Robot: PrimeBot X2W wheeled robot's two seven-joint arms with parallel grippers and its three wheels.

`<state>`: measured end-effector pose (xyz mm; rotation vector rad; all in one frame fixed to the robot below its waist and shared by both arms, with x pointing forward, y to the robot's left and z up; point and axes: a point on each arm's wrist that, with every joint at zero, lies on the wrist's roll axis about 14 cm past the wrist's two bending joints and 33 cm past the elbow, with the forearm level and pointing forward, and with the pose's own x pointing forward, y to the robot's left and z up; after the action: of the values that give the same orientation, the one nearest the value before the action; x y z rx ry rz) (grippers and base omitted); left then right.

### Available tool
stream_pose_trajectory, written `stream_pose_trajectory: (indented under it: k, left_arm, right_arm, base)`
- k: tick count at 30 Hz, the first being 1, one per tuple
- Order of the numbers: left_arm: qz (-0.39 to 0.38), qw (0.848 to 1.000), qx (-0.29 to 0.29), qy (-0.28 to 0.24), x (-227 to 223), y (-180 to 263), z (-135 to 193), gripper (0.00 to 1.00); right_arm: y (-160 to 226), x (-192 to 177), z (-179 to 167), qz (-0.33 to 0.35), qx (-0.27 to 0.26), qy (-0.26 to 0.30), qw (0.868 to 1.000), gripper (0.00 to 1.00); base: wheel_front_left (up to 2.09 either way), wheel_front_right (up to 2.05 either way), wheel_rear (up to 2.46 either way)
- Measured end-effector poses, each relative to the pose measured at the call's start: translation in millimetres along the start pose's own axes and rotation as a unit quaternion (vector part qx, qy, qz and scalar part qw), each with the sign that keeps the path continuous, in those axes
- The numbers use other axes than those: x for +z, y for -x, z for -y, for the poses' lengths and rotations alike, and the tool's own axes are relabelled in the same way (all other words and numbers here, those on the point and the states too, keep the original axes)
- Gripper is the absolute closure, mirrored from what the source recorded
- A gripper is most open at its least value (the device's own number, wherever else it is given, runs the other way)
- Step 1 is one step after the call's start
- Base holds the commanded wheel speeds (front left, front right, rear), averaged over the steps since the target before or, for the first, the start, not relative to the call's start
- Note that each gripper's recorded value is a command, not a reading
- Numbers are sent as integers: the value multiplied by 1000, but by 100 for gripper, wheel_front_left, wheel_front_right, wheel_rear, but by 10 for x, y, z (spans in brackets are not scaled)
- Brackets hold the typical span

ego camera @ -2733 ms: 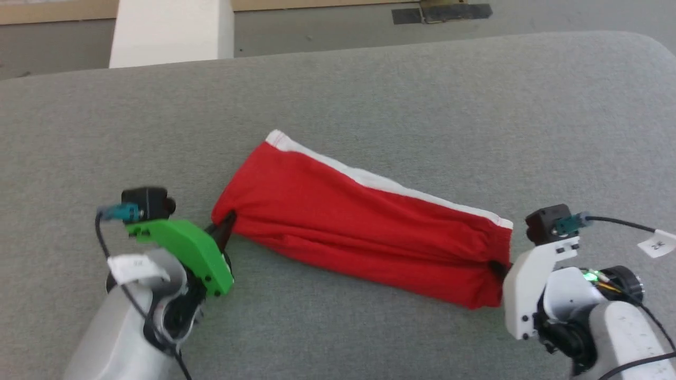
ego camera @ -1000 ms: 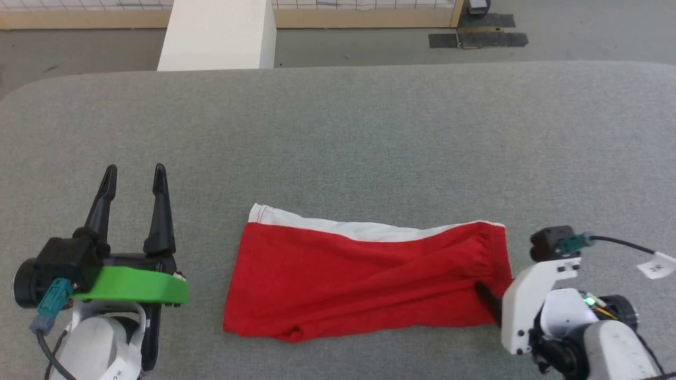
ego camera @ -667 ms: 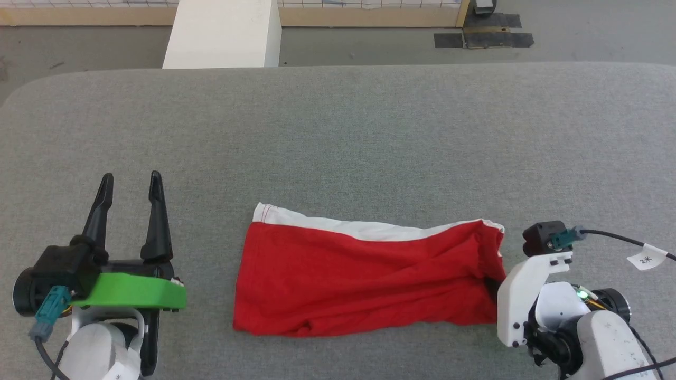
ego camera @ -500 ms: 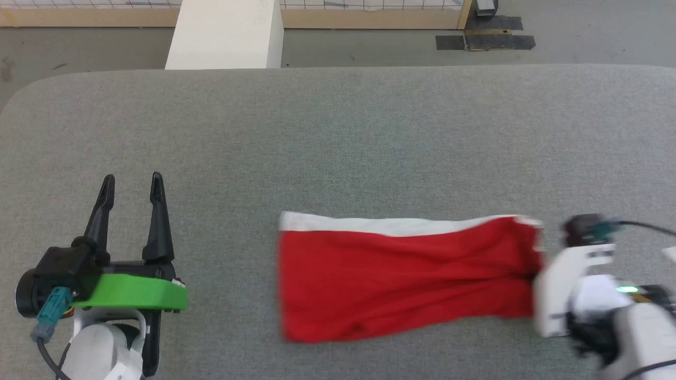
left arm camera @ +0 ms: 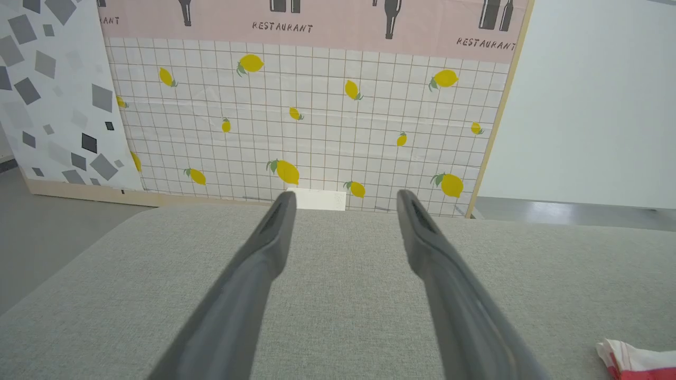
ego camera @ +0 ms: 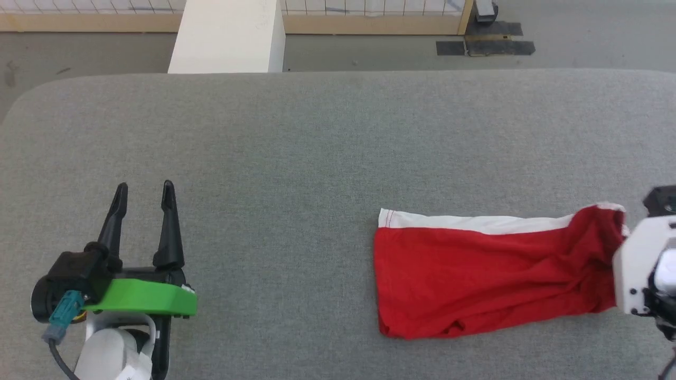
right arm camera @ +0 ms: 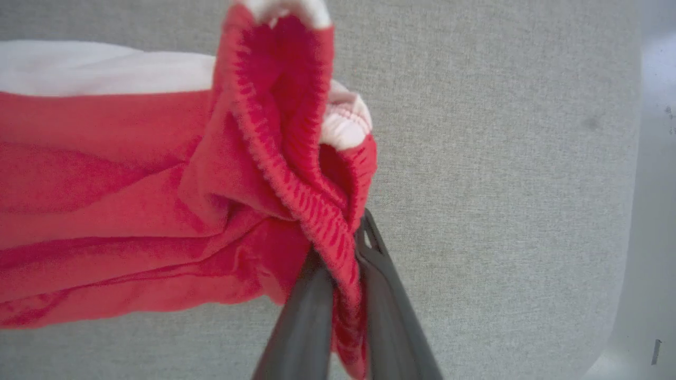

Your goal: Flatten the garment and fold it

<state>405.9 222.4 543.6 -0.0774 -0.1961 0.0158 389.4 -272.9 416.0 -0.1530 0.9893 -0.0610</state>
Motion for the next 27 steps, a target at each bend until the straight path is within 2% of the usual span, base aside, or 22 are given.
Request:
stream_pose_trajectory:
  k: [4, 8, 13, 27]
  left_arm:
    - [-3, 1000, 2, -2, -5, 58, -4, 0]
    - [-4, 1000, 4, -3, -1, 102, -13, 0]
    - [-5, 1000, 3, 1, -11, 121, 7, 0]
    - [-21, 1000, 17, 5, -96, 220, -81, 0]
  right_arm:
    - [230, 112, -417, 0, 69, 8, 998, 100]
    - [492, 204, -924, 19, 143, 17, 989, 100]
    - [581, 176, -1439, 18, 205, 34, 978, 100]
    - [285, 110, -2292, 1, 271, 104, 957, 100]
  base:
    - [0, 0, 0]
    - [0, 0, 0]
    - [0, 0, 0]
    - [0, 0, 0]
